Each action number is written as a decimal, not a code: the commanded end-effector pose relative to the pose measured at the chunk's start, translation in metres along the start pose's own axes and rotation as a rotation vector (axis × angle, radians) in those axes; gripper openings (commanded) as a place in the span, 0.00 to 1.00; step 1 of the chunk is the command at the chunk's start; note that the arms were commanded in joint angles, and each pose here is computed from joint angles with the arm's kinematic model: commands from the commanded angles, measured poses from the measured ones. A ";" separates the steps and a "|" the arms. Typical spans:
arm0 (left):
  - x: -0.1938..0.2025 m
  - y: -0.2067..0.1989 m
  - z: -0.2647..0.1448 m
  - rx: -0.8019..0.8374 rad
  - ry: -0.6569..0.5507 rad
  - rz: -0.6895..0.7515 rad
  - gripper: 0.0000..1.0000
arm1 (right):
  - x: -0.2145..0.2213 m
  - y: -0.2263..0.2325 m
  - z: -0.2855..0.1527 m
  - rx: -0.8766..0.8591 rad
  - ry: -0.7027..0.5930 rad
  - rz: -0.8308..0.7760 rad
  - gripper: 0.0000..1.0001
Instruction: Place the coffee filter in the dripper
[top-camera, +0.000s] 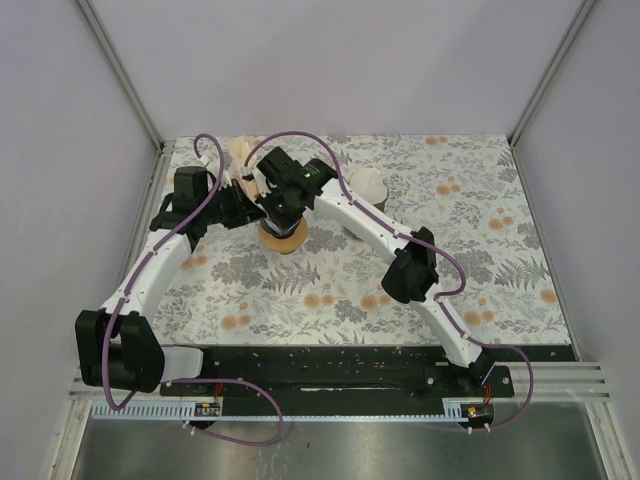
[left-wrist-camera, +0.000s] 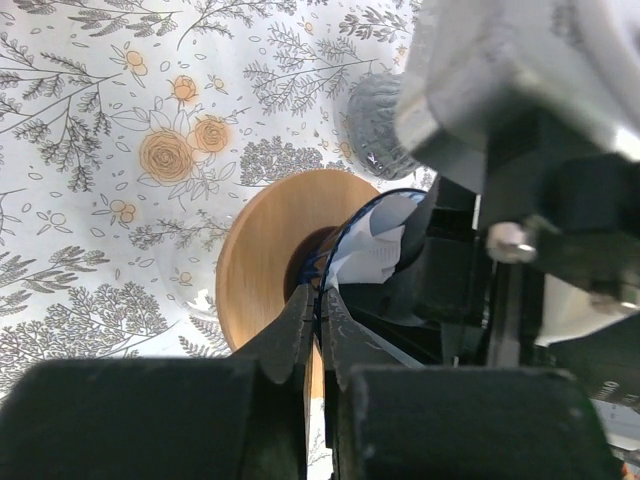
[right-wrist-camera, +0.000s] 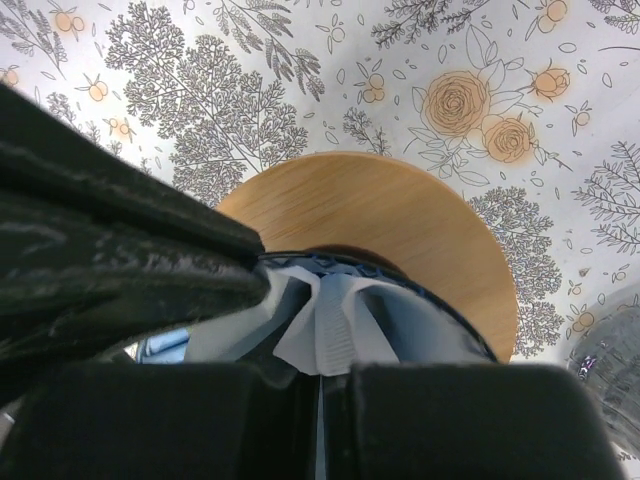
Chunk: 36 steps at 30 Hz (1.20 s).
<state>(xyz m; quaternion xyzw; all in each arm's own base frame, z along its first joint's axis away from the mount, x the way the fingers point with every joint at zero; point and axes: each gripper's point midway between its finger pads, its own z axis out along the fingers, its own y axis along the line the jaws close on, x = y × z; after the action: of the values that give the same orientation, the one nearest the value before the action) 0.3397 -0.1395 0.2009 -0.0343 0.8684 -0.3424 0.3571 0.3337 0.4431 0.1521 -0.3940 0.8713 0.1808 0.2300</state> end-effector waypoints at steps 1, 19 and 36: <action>-0.004 0.008 -0.001 -0.038 -0.011 0.027 0.00 | -0.024 0.013 -0.038 -0.045 -0.095 -0.016 0.00; -0.010 0.006 -0.005 -0.050 -0.023 0.050 0.00 | -0.043 0.004 -0.073 -0.014 -0.190 -0.095 0.22; -0.013 0.005 -0.007 -0.055 -0.026 0.057 0.00 | -0.058 0.004 -0.122 0.024 -0.301 -0.119 0.44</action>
<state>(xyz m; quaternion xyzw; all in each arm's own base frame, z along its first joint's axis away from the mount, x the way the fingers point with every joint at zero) 0.3395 -0.1341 0.1977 -0.0269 0.8749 -0.3236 0.3593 0.3306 0.4310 0.2268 -0.4221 0.8291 0.2032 0.3053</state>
